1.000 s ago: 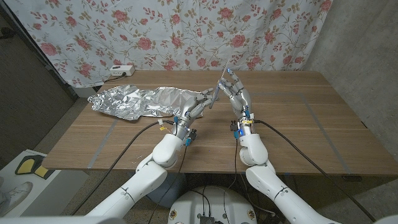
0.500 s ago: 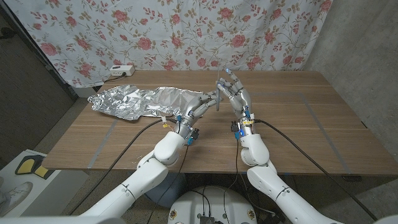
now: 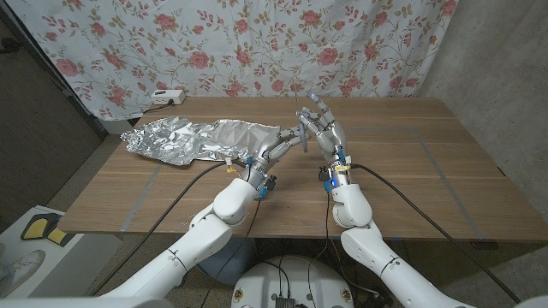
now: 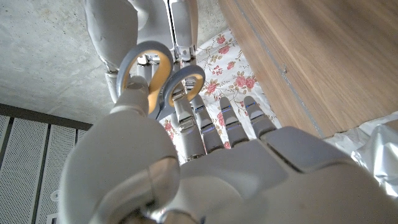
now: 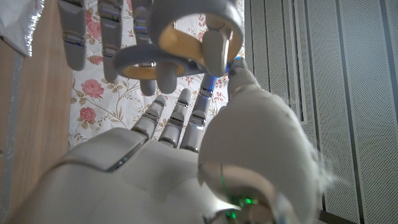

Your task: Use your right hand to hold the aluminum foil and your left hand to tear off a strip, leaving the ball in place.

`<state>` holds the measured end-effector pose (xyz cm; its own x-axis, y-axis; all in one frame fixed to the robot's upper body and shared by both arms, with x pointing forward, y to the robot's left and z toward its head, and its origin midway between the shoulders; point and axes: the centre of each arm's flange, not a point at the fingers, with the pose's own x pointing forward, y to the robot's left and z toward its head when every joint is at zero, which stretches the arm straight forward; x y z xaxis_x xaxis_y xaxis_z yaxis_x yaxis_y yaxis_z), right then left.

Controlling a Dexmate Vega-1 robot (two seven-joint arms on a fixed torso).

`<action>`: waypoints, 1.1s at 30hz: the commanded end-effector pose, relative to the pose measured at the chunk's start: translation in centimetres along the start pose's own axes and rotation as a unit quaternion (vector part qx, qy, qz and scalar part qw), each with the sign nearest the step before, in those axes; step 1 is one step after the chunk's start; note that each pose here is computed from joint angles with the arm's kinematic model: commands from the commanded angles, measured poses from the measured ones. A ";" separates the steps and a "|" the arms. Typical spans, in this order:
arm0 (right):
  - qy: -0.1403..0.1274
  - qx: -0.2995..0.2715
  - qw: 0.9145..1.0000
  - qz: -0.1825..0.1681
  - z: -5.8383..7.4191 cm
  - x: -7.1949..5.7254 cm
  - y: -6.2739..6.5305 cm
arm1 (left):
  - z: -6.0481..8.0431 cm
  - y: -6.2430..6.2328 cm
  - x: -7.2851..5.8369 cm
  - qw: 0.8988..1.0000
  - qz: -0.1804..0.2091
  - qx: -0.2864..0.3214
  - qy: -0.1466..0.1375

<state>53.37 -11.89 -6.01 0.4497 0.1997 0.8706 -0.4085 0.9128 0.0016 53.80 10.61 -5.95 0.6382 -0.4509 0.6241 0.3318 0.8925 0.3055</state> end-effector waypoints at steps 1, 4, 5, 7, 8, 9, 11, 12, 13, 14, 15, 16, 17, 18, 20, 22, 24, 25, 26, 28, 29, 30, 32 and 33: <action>-0.001 0.009 1.000 0.000 0.0 0.0 0.0 | 0.3 -0.2 0.4 1.000 -0.010 0.004 -0.001; 0.000 0.009 1.000 0.002 0.0 -0.1 0.0 | 0.4 -0.2 0.4 1.000 -0.007 0.002 -0.003; 0.001 0.010 1.000 0.002 0.0 -0.1 0.1 | 0.4 -0.2 0.4 1.000 -0.007 0.002 -0.003; 0.001 0.010 1.000 0.003 -0.1 -0.1 0.1 | 0.4 -0.3 0.4 1.000 -0.007 0.002 -0.003; 0.001 0.009 1.000 0.004 -0.1 -0.1 0.1 | 0.4 -0.3 0.4 1.000 -0.007 0.001 -0.002; 0.001 0.010 1.000 0.001 -0.1 -0.1 0.1 | 0.4 -0.3 0.4 1.000 -0.006 0.002 -0.003; 0.002 0.010 1.000 0.001 -0.1 -0.1 0.1 | 0.4 -0.3 0.4 1.000 -0.002 -0.002 -0.005; 0.002 0.010 1.000 0.005 -0.1 -0.1 0.2 | 0.3 -0.3 0.3 1.000 -0.001 -0.003 -0.004; 0.002 0.010 1.000 0.004 -0.1 -0.1 0.2 | 0.3 -0.3 0.3 1.000 0.000 -0.003 -0.005; 0.003 0.010 1.000 0.004 -0.1 -0.1 0.2 | 0.3 -0.3 0.3 1.000 0.001 -0.005 -0.005; 0.003 0.011 1.000 0.005 -0.2 -0.1 0.2 | 0.3 -0.3 0.3 1.000 0.000 -0.004 -0.004; 0.003 0.010 1.000 0.006 -0.2 -0.1 0.2 | 0.3 -0.3 0.3 1.000 0.000 -0.004 -0.004; 0.003 0.010 1.000 0.007 -0.2 -0.1 0.3 | 0.3 -0.3 0.3 1.000 -0.001 -0.004 -0.004; 0.004 0.010 1.000 0.006 -0.2 -0.1 0.3 | 0.3 -0.4 0.3 1.000 -0.001 -0.004 -0.004; 0.005 0.010 1.000 0.009 -0.2 -0.1 0.4 | 0.3 -0.4 0.3 1.000 -0.002 -0.004 -0.004; 0.006 0.009 1.000 0.008 -0.2 -0.1 0.4 | 0.3 -0.4 0.4 1.000 -0.001 -0.004 -0.004; 0.006 0.011 1.000 0.008 -0.2 -0.1 0.4 | 0.3 -0.3 0.4 1.000 -0.002 -0.005 -0.003; 0.007 0.010 1.000 0.007 -0.3 -0.1 0.4 | 0.4 -0.3 0.4 1.000 -0.002 -0.004 -0.003; 0.007 0.010 1.000 0.010 -0.3 -0.1 0.4 | 0.4 -0.3 0.5 1.000 -0.002 -0.003 -0.004; 0.008 0.010 1.000 0.008 -0.3 -0.1 0.4 | 0.4 -0.4 0.5 1.000 -0.003 -0.003 -0.004; 0.008 0.009 1.000 0.009 -0.3 -0.1 0.4 | 0.4 -0.4 0.5 1.000 -0.004 -0.003 -0.003; 0.009 0.011 1.000 0.006 -0.3 -0.1 0.4 | 0.4 -0.4 0.6 1.000 -0.004 -0.004 -0.003; 0.009 0.010 1.000 0.008 -0.3 -0.1 0.4 | 0.4 -0.4 0.6 1.000 -0.004 -0.003 -0.002; 0.009 0.011 1.000 0.005 -0.3 -0.2 0.4 | 0.4 -0.5 0.6 1.000 -0.006 -0.003 -0.001</action>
<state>53.31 -11.54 -6.14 0.4503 0.2151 0.8666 -0.4306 0.9025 -0.0002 53.70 10.13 -5.61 0.6330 -0.4557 0.6258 0.3395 0.8899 0.3046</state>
